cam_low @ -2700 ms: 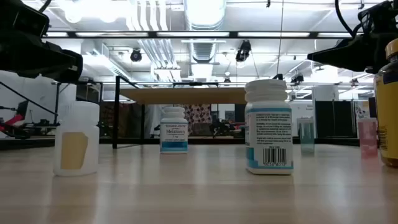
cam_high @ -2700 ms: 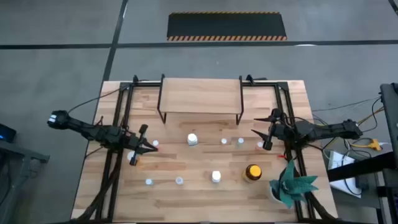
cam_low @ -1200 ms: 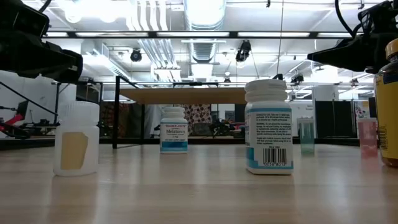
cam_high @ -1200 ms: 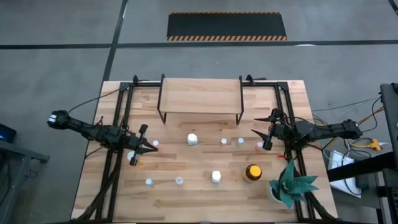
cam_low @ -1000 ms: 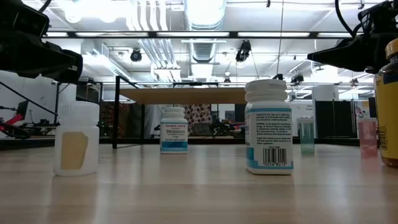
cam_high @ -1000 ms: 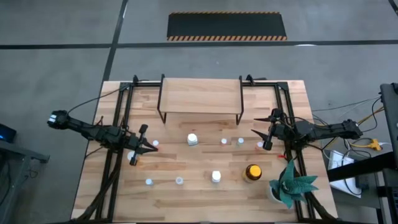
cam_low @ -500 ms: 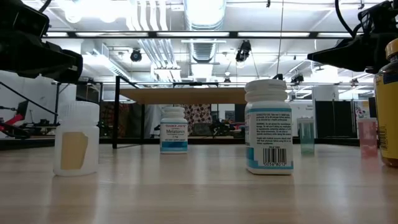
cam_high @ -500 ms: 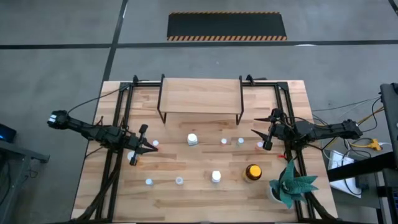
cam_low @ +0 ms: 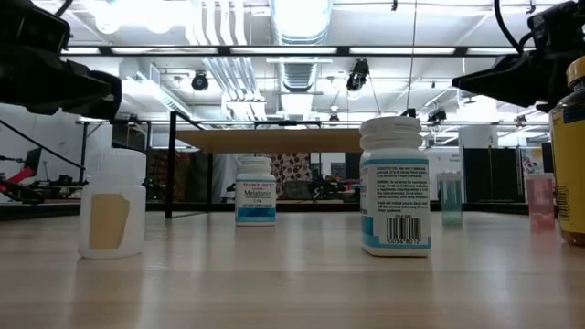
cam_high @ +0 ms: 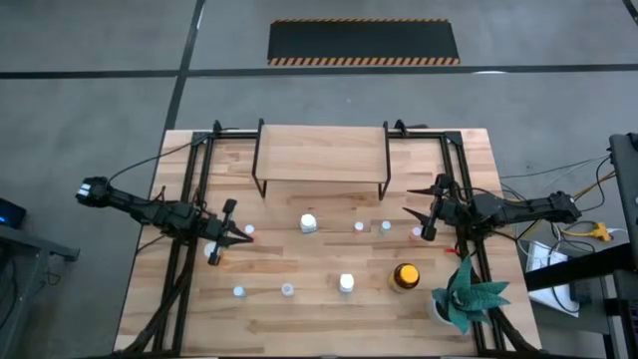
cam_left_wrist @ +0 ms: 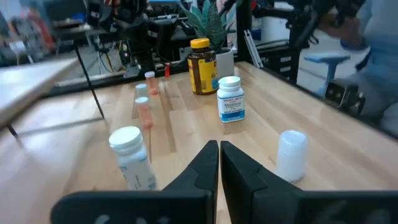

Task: Pick and place medicine bottles onto shelf by color
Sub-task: Put the top white and blue pill bottle on the shelf

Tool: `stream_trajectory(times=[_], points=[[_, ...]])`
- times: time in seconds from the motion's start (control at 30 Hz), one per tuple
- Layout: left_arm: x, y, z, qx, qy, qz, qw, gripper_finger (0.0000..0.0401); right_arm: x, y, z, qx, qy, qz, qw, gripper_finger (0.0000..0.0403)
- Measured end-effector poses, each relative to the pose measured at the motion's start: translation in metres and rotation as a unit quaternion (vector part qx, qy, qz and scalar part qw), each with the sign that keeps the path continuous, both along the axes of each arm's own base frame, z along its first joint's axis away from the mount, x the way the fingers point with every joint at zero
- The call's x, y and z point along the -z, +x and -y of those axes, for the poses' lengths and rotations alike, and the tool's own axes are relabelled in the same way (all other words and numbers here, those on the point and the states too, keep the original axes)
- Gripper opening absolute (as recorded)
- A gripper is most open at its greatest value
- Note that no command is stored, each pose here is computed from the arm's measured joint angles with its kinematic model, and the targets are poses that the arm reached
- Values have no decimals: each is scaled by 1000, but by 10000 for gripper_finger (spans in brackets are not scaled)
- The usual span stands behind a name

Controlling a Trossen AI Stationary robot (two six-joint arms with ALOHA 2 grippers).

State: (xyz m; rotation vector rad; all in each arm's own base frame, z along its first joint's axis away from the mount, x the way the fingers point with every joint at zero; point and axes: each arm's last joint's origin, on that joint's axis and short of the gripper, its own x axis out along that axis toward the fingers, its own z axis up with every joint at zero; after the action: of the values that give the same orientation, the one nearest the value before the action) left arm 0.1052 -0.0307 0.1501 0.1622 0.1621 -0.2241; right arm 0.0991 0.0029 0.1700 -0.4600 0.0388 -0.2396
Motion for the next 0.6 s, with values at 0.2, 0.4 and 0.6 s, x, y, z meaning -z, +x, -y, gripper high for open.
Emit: stream_trajectory(times=[0.2,0.4,0.6], points=[[-27,2,0,-8,-44,135,990,0,0,0,2,27,-8,-1,1000,226],[-62,-8,-3,3,-170,295,940,0,-2,-1,2,29,64,28,997,226],[-73,-15,-5,8,-189,354,916,0,-2,0,2,25,201,66,977,226]])
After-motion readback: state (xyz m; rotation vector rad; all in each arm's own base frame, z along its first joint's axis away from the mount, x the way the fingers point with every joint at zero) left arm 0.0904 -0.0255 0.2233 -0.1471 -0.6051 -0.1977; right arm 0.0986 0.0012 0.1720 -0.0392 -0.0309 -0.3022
